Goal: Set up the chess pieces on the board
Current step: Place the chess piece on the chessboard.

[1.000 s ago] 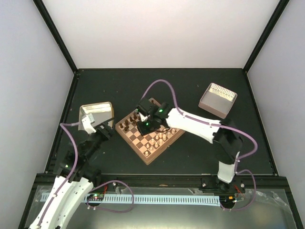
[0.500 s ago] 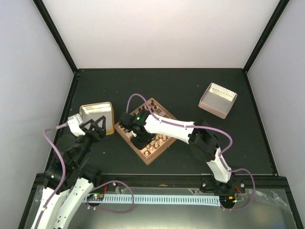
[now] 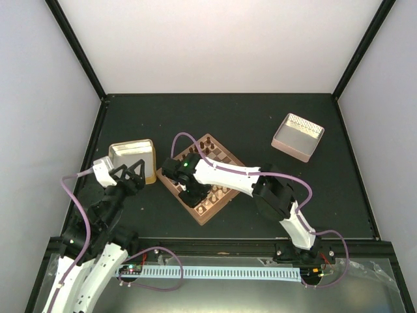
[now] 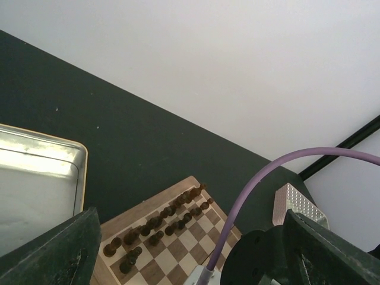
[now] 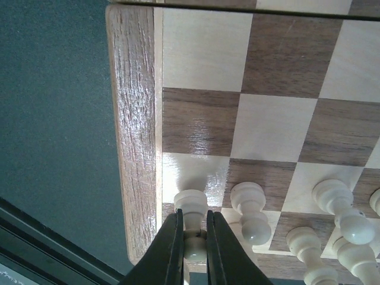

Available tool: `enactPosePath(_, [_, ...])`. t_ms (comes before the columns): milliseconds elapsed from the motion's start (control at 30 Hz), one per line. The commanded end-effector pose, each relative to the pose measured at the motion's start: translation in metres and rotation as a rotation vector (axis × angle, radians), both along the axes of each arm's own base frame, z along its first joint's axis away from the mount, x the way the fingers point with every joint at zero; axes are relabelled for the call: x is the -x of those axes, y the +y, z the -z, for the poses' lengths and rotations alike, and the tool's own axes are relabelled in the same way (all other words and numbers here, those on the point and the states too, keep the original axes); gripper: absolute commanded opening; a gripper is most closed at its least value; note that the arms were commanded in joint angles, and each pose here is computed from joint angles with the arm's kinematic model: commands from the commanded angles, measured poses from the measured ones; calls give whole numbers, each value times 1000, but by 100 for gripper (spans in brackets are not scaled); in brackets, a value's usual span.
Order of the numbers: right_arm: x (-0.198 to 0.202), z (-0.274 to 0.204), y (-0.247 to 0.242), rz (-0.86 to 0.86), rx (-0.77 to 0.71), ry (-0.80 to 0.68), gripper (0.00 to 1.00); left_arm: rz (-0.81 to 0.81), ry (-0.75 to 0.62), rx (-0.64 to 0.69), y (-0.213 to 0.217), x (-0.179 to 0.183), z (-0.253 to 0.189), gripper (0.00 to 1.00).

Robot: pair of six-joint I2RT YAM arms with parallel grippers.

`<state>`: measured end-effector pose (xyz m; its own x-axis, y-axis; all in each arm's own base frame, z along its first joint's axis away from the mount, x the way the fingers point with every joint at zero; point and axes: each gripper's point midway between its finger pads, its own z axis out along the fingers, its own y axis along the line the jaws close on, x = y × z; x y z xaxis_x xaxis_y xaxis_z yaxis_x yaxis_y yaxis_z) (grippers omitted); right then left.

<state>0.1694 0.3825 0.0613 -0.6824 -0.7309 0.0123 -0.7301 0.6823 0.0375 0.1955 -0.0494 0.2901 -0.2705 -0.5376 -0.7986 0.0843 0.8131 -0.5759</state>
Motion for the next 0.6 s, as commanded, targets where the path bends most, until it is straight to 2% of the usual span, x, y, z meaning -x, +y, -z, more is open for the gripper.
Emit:
enactPosePath(0, [3, 8, 6, -22, -5, 17, 9, -22, -27, -6, 7, 6, -11, 85])
enactPosePath(100, [1, 10, 6, -22, 1, 8, 17, -22, -25, -6, 6, 5, -10, 85])
enactPosePath(267, [-1, 11, 10, -23, -13, 5, 22, -21, -20, -8, 6, 5, -8, 86])
enactPosePath(400, [-2, 11, 11, -22, -14, -4, 22, -23, -20, -10, 7, 5, -8, 86])
enactPosePath(567, [-3, 9, 13, -14, -27, -10, 15, -24, -17, -12, 7, 5, -6, 86])
